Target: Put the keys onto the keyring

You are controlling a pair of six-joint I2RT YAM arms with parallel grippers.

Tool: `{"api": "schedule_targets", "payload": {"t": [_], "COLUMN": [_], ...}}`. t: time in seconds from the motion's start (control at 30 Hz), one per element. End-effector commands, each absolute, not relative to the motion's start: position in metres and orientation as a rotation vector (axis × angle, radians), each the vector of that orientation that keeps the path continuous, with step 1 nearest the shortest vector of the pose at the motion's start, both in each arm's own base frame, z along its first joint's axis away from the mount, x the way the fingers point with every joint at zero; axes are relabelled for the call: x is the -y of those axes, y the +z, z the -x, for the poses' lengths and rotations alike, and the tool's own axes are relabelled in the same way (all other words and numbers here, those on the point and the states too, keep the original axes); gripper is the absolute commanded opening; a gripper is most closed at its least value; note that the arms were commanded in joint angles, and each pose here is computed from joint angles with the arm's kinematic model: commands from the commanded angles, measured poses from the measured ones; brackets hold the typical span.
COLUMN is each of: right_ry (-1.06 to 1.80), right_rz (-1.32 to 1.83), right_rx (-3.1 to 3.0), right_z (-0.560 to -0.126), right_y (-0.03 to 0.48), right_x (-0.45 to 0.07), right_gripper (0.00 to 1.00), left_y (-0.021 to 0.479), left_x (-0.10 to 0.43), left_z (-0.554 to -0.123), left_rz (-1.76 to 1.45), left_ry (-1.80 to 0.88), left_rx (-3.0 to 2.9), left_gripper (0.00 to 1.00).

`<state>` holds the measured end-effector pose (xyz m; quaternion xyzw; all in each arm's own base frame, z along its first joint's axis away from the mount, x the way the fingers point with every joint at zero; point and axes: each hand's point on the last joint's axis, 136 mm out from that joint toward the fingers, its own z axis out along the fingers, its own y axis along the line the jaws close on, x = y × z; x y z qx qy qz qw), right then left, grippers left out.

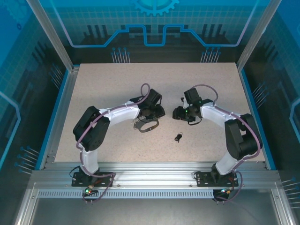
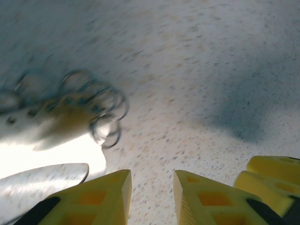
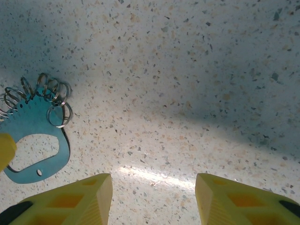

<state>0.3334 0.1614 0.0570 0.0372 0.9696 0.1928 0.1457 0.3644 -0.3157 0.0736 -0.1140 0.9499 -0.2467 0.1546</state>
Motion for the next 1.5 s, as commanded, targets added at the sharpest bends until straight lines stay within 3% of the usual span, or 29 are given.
{"api": "schedule_targets", "payload": {"t": [0.0,0.17,0.33,1.47], "right_ry": [0.578,0.571,0.564,0.574], "right_rz": [-0.124,-0.130,-0.138,-0.165], "right_rx": [-2.779,-2.784,-2.791,-2.815], "right_z": [-0.331,-0.329,-0.328,-0.324], "right_y": [0.064,0.061,0.057,0.047], "right_x": [-0.158,-0.155,-0.154,-0.155], "right_gripper": [0.51,0.51,0.53,0.58], "left_y": [0.079,0.083,0.080,0.035], "left_x": [0.311,0.314,0.308,0.310], "left_z": [-0.356,-0.346,-0.343,-0.387], "left_rz": [-0.211,-0.618,-0.775,-0.824], "left_ry": [-0.548,-0.487,-0.382,-0.087], "left_rx": [-2.770,-2.772,-2.757,-2.688], "left_gripper": [0.30,0.30,0.30,0.34]}}
